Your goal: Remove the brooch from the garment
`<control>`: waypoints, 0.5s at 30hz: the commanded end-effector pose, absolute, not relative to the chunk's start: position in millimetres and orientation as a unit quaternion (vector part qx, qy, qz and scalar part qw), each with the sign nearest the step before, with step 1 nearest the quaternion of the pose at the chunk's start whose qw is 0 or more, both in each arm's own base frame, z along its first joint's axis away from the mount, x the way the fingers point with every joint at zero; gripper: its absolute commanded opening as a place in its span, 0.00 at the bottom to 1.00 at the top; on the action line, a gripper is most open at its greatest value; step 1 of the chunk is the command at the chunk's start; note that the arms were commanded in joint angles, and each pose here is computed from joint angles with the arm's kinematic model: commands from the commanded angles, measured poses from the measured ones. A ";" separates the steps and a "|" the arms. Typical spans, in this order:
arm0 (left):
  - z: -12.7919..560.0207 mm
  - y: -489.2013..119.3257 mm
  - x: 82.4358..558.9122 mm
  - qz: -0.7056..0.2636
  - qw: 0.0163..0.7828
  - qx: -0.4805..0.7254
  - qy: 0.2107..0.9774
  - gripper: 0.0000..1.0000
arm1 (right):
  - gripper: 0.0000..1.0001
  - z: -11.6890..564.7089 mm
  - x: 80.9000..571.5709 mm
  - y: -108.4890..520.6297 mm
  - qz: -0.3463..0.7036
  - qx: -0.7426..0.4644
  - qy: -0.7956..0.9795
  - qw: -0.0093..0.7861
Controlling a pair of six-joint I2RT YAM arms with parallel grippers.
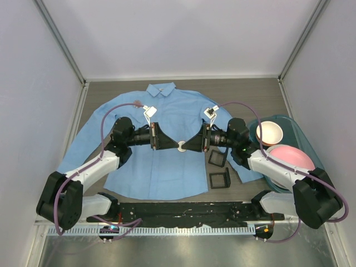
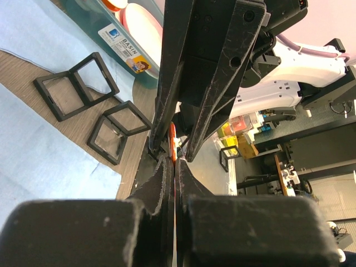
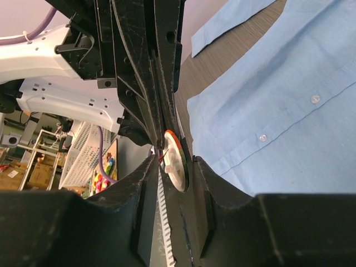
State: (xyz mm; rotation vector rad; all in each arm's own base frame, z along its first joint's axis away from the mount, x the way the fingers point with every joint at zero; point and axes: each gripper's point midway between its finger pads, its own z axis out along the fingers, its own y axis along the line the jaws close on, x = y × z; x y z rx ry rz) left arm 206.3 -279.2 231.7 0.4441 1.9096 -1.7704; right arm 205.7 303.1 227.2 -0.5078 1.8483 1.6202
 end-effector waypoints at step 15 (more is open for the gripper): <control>245.9 -280.6 202.3 -0.659 0.251 0.189 0.683 0.00 | 0.25 231.8 206.5 307.1 0.598 -0.236 0.689 0.334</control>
